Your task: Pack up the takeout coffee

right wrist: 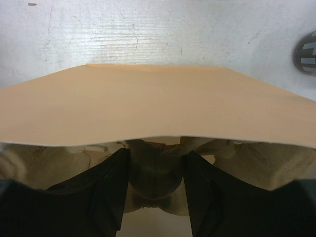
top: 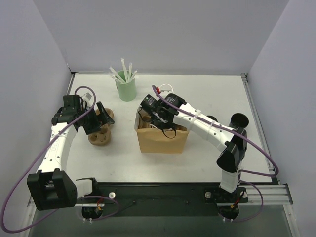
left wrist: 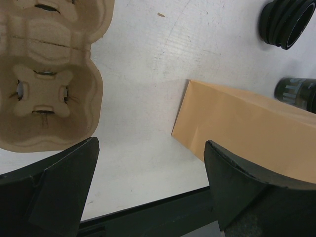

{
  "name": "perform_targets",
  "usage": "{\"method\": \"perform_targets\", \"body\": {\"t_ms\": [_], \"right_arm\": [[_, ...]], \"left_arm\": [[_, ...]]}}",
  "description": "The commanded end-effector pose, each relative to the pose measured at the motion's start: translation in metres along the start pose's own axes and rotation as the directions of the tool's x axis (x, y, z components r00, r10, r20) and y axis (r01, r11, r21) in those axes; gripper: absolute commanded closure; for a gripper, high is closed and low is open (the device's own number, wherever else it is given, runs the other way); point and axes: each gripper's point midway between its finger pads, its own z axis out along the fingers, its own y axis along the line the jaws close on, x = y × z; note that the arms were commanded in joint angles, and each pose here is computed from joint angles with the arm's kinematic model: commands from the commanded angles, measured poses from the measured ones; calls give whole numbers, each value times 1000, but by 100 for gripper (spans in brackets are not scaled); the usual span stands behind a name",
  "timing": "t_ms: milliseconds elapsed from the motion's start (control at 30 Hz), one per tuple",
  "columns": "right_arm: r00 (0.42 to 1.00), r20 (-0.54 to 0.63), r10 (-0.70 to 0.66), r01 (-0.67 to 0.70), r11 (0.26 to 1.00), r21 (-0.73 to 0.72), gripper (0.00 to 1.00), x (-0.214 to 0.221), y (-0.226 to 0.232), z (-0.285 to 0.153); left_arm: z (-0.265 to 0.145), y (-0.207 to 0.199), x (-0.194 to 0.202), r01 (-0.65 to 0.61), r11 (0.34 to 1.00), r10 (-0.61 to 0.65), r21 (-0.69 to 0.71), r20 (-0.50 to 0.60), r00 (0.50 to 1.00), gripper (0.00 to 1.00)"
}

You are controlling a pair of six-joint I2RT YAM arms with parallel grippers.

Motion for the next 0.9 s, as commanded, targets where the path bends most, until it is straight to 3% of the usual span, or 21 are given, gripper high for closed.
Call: {"method": "perform_targets", "body": {"t_ms": [0, 233, 567, 867], "right_arm": [[995, -81, -63, 66, 997, 43, 53, 16, -13, 4], [997, -51, -62, 65, 997, 45, 37, 3, -17, -1], [998, -20, -65, 64, 998, -13, 38, -9, -18, -21], [998, 37, -46, 48, 996, -76, 36, -26, -26, -50]], "left_arm": [[-7, -8, -11, -36, 999, 35, 17, 51, 998, 3], [-10, -8, -14, -35, 999, 35, 8, 55, 998, 3], [-15, -11, -13, 2, 1000, -3, 15, 68, 998, 3], [-6, -37, -9, 229, 932, -238, 281, 0, 971, 3]]}}
